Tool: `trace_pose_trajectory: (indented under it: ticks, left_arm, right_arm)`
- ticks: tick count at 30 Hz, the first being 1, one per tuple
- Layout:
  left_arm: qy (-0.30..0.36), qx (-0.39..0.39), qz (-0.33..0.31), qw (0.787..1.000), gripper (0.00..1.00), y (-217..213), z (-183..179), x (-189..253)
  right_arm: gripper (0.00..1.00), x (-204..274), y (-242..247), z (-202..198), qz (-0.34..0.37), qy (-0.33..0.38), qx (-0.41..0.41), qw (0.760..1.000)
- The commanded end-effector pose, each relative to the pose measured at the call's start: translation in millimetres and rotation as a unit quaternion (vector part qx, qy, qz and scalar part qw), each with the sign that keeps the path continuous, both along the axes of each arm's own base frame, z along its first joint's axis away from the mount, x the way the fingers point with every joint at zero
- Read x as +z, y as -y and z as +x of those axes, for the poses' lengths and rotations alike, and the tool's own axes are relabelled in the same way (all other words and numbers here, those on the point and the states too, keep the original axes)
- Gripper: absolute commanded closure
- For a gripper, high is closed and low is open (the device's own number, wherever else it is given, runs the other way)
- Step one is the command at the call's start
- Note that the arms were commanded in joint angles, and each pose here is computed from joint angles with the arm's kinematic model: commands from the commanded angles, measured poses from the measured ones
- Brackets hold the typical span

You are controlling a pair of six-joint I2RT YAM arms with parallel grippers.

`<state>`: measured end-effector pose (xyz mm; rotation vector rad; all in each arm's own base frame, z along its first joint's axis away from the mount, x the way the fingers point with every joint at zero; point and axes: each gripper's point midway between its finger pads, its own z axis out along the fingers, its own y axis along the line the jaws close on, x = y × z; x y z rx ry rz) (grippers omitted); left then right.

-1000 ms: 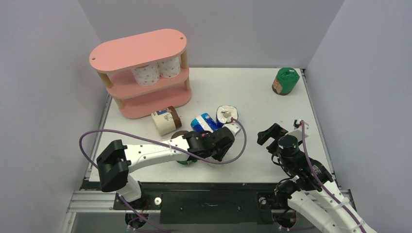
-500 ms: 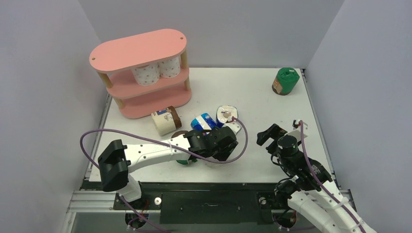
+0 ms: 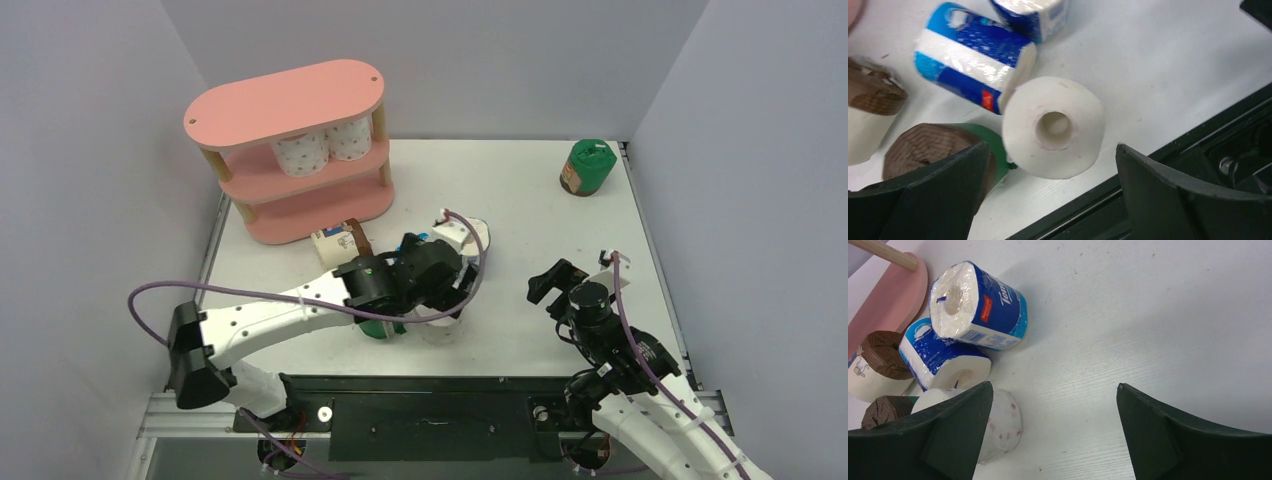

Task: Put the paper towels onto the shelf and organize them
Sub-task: Adjust the paper towel at the center of the board, then pick up the paper towel from the center of the board.

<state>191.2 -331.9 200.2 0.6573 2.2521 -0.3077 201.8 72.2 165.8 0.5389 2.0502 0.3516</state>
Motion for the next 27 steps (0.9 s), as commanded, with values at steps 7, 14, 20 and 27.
trace_pose_trajectory:
  ticks: [7, 14, 20, 27]
  left_arm:
    - [-0.053, 0.157, -0.176, 0.970, 0.03, -73, 22, 7]
    - [-0.099, 0.180, -0.181, 0.962, 0.05, -68, 28, -22]
    - [-0.116, 0.164, -0.193, 0.960, 0.11, -50, 35, -25]
    - [-0.127, 0.151, -0.165, 0.966, 0.18, -40, 40, -38]
  right_arm:
    - [0.11, -5, -6, 6, 0.005, 0.013, 0.011, 1.000]
    - [0.11, -16, -18, 10, 0.016, 0.002, 0.027, 1.000]
    - [0.11, -24, -22, 9, 0.023, -0.005, 0.033, 0.999]
    - [0.11, -27, -23, 8, 0.023, -0.008, 0.035, 0.999]
